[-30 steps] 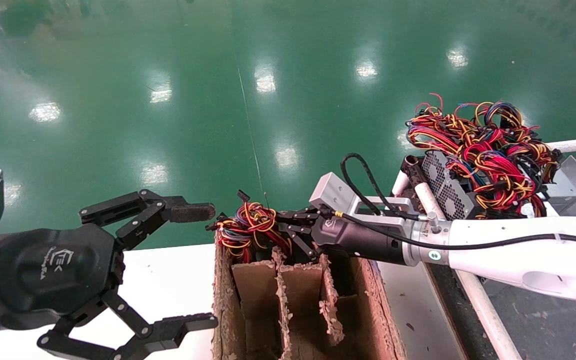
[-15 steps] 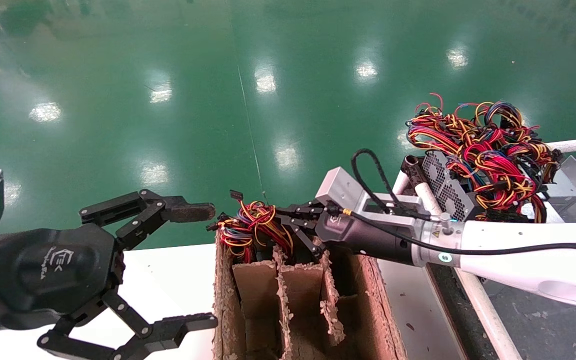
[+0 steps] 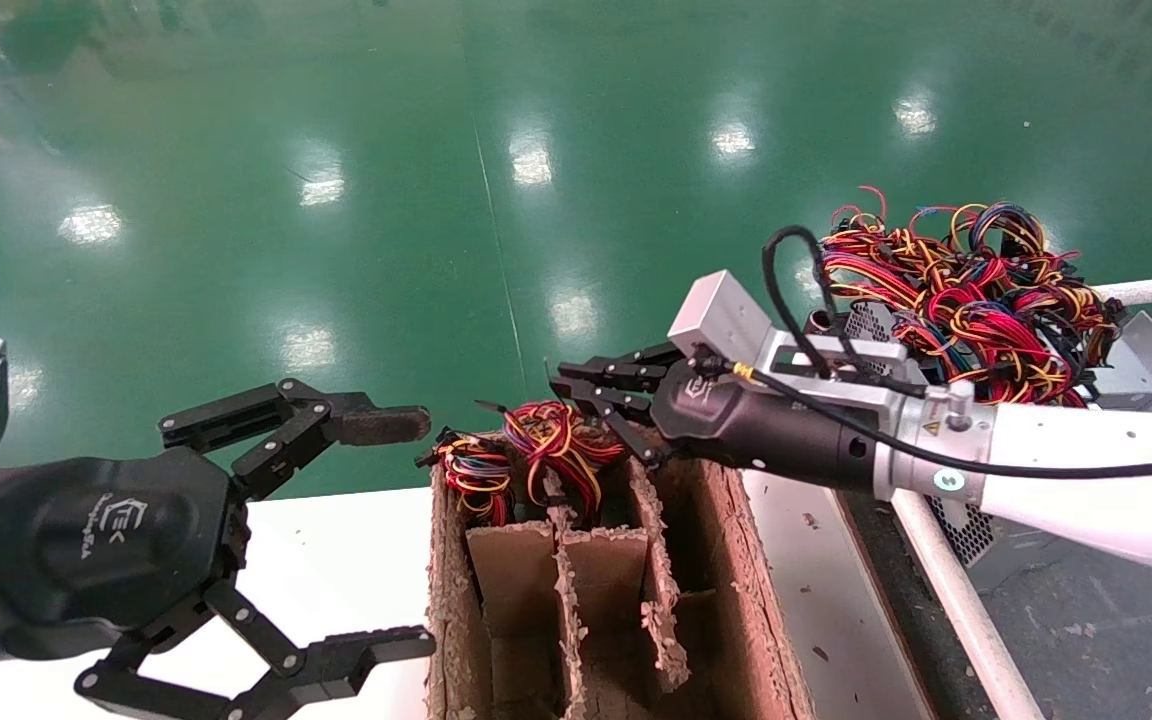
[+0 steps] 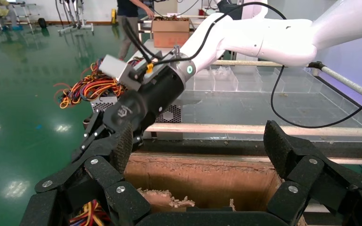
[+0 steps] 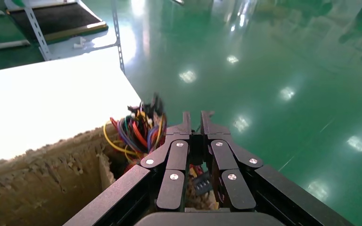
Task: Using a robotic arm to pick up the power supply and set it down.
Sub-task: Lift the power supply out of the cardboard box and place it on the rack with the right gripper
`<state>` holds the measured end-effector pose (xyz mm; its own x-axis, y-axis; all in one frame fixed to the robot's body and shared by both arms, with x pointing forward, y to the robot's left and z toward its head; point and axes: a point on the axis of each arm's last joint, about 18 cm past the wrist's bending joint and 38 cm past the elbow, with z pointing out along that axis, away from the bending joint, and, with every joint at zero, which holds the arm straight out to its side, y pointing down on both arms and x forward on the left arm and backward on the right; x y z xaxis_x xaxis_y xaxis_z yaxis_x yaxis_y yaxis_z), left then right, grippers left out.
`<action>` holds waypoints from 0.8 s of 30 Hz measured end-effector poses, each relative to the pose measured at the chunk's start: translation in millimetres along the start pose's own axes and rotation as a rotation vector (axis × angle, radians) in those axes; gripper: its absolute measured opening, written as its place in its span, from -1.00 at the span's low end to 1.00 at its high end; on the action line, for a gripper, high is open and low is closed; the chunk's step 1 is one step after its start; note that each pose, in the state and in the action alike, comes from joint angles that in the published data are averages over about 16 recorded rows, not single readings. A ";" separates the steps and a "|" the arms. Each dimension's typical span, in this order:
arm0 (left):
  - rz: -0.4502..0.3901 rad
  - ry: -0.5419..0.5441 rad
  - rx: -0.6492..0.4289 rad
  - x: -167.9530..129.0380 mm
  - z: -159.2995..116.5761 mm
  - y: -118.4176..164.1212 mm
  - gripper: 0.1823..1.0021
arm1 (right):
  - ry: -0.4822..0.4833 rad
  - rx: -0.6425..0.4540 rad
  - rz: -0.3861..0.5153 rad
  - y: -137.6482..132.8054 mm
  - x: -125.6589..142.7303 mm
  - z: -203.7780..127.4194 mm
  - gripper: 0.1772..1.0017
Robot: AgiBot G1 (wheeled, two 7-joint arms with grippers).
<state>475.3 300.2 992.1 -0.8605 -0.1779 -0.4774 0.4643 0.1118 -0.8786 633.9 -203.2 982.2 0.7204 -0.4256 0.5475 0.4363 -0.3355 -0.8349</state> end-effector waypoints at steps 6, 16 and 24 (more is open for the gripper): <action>0.000 0.000 0.000 0.0 0.0 0.0 1.00 | 0.010 0.039 -0.020 -18.7 3.6 -11.9 -0.88; 0.000 0.000 0.000 0.0 0.0 0.0 1.00 | 0.037 0.107 -0.049 -56.0 12.6 -35.5 -0.88; 0.000 0.000 0.000 0.0 0.0 0.0 1.00 | 0.052 0.152 -0.065 -83.4 19.5 -49.8 -0.88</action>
<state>475.3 300.2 992.1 -0.8605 -0.1778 -0.4774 0.4643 0.1118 -0.8786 584.7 -225.4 1065.2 0.6609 -0.4518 0.5992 0.5604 -0.2340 -0.7945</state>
